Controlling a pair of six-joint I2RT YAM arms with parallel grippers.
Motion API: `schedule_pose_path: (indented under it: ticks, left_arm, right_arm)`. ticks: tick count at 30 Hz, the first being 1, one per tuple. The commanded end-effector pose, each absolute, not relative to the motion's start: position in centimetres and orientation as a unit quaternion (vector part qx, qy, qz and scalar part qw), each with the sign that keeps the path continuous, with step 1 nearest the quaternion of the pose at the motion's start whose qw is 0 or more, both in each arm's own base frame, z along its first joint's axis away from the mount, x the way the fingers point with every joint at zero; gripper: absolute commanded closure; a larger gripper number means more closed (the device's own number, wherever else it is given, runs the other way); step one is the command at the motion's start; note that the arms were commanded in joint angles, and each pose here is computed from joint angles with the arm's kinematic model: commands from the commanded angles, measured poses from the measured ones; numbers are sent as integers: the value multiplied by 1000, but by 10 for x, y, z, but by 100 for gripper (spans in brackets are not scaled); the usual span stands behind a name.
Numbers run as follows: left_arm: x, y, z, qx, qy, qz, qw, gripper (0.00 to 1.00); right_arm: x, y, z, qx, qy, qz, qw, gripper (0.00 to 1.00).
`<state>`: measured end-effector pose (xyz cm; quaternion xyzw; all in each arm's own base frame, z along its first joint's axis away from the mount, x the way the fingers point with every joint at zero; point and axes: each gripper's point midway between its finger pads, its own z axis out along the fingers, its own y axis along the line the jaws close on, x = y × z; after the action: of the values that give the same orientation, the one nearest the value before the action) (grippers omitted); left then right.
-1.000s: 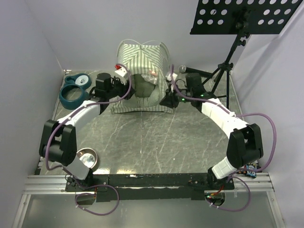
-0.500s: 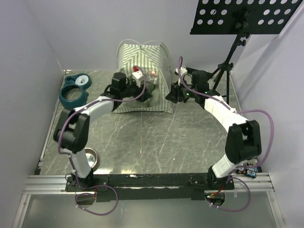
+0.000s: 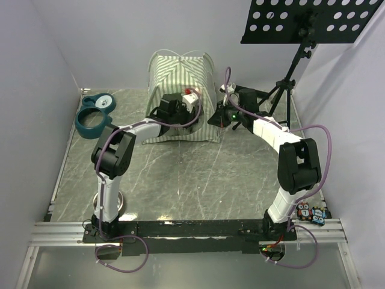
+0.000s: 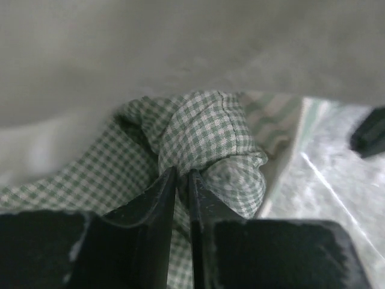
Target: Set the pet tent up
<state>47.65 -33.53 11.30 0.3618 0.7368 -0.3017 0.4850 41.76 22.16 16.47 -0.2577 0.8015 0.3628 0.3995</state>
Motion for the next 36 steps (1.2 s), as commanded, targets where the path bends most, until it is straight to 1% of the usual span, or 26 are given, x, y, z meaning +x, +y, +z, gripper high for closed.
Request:
schedule_pose_path:
  ticks: [1, 2, 3, 5, 7, 10, 12, 14, 16, 17, 18, 19, 20, 23, 25, 27, 28, 29, 30, 31, 32, 33, 34, 35, 36]
  left_arm:
    - [489, -343, 105, 394, 732, -222, 509, 81]
    - [481, -354, 109, 406, 721, -238, 508, 78]
    - [474, -363, 115, 415, 711, -253, 508, 72]
    - [460, -373, 123, 419, 708, -273, 499, 54]
    - [452, -366, 132, 405, 720, -284, 486, 46]
    - [455, -323, 151, 376, 745, -254, 489, 40]
    - [457, -289, 167, 374, 756, -198, 500, 40]
    - [448, -261, 172, 394, 764, -155, 486, 40]
    - [434, -248, 180, 421, 761, -144, 472, 39]
    - [426, -244, 181, 440, 758, -143, 459, 39]
    - [415, -239, 174, 456, 764, -141, 435, 38]
    - [407, -234, 171, 475, 762, -136, 420, 37]
    - [402, -230, 167, 492, 760, -129, 404, 37]
    - [396, -220, 153, 529, 759, -107, 363, 35]
    - [400, -213, 143, 549, 757, -74, 346, 34]
    - [415, -204, 132, 551, 762, -23, 340, 36]
    - [426, -203, 131, 547, 760, 0, 350, 39]
    - [436, -201, 131, 544, 758, 22, 359, 41]
    - [446, -199, 130, 541, 757, 45, 363, 44]
    - [453, -201, 130, 542, 754, 53, 367, 49]
    - [464, -199, 135, 536, 753, 76, 375, 55]
    - [473, -200, 141, 530, 748, 88, 388, 62]
    - [480, -199, 146, 528, 745, 102, 396, 70]
    - [488, -199, 154, 524, 738, 117, 409, 76]
    - [493, -198, 159, 523, 731, 131, 419, 83]
  right_arm:
    - [418, 234, 225, -253, 751, 418, 444, 100]
    - [415, 235, 229, -250, 749, 427, 441, 100]
    - [414, 237, 232, -246, 747, 435, 438, 100]
    - [413, 236, 233, -237, 752, 436, 434, 100]
    - [416, 230, 228, -236, 759, 419, 439, 100]
    - [424, 216, 220, -226, 772, 388, 450, 100]
    - [422, 209, 212, -224, 785, 376, 439, 100]
    - [418, 207, 209, -230, 785, 376, 435, 100]
    - [412, 208, 206, -237, 785, 380, 428, 100]
    - [411, 208, 204, -239, 786, 382, 424, 91]
    - [409, 208, 203, -240, 786, 382, 423, 76]
    - [408, 208, 204, -240, 786, 383, 423, 63]
    - [408, 208, 203, -240, 786, 381, 424, 54]
    - [412, 204, 197, -231, 796, 364, 425, 41]
    - [417, 204, 187, -231, 806, 349, 419, 29]
    - [424, 203, 175, -221, 820, 336, 407, 28]
    - [428, 203, 169, -231, 820, 329, 408, 29]
    - [431, 203, 164, -232, 822, 326, 405, 31]
    - [435, 203, 160, -230, 824, 325, 403, 37]
    - [438, 204, 156, -231, 827, 325, 397, 50]
    - [440, 204, 154, -233, 829, 324, 393, 60]
    - [444, 205, 152, -232, 830, 323, 391, 75]
    - [446, 205, 151, -234, 830, 321, 392, 93]
    - [447, 204, 151, -236, 830, 317, 394, 100]
    - [448, 203, 152, -236, 830, 315, 395, 100]
